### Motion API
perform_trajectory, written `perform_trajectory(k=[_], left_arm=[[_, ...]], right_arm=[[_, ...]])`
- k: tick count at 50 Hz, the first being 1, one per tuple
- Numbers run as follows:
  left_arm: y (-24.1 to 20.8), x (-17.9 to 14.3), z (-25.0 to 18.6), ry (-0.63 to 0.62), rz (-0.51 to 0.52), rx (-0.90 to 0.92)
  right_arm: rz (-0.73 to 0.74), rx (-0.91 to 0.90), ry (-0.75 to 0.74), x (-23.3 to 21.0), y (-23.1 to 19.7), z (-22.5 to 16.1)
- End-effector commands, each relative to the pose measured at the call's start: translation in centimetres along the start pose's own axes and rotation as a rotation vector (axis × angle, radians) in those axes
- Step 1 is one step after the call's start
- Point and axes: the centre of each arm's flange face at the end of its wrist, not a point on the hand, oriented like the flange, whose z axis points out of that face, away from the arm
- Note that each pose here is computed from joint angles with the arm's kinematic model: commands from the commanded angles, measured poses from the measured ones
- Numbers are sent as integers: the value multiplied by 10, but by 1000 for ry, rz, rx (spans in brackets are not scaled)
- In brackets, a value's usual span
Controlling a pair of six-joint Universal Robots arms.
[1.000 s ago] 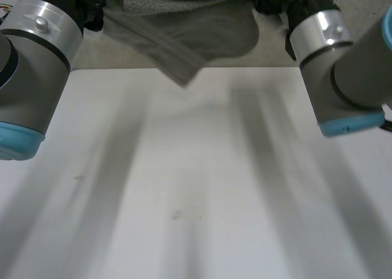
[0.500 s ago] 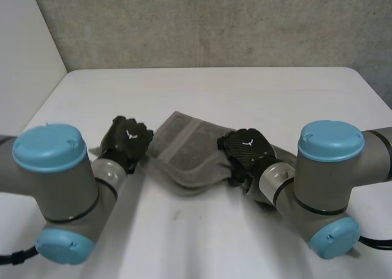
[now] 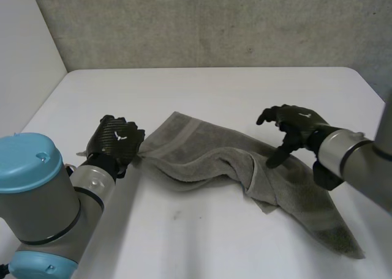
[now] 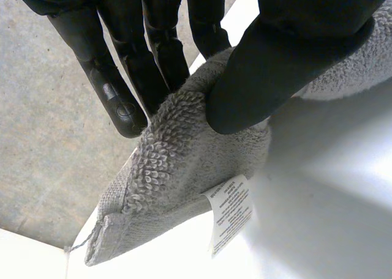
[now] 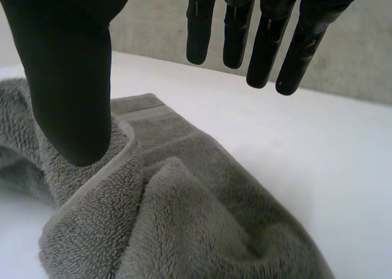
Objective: Fold the towel.
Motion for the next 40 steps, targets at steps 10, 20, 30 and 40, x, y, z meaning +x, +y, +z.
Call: perform_trajectory(k=[10,20,30,40], left_arm=[[-3,-3,-3,-11,-8,9],[-5,-10,-2,-29,-47,16],[-2,-11,-3,-31,-49,6],[5,-19,2,-56,-54,-17]], right_arm=[[340,-121,32,27,33,11],[363,-55,23,-4,48,29],[340,-63,11,-18,55,43],[241,-35,98,-9,56,40]])
